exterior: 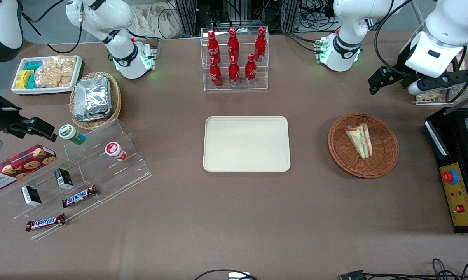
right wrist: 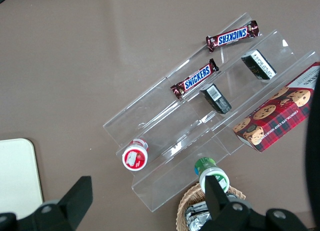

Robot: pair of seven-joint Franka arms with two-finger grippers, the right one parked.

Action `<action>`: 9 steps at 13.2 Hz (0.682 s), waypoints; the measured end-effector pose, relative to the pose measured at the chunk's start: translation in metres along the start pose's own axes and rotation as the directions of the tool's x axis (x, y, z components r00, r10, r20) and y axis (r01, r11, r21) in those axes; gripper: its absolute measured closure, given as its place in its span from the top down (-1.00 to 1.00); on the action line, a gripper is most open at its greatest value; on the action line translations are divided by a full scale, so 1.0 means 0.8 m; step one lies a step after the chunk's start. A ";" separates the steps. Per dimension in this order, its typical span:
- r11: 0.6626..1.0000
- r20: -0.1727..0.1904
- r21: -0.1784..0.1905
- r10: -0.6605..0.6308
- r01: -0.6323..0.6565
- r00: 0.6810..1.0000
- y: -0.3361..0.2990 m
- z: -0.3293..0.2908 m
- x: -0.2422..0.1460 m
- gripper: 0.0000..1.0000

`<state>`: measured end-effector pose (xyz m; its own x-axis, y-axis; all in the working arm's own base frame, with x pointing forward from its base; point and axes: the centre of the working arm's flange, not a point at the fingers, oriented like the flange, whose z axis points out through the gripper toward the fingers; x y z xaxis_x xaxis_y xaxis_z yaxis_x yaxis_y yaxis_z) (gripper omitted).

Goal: Place sandwich from basket to tray
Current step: 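Move the left gripper down over the sandwich in the wicker basket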

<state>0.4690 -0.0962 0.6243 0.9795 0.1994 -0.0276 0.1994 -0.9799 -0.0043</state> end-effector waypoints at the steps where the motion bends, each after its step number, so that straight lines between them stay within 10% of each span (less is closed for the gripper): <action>1: 1.000 -0.004 -0.001 0.001 -0.001 1.000 0.000 -0.003 0.000 1.00; 9: 1.000 0.022 0.004 -0.025 0.025 0.999 -0.008 0.010 0.022 1.00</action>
<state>0.4845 -0.0862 0.6160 0.9733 0.2242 -0.0496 0.2240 -0.9745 -0.0093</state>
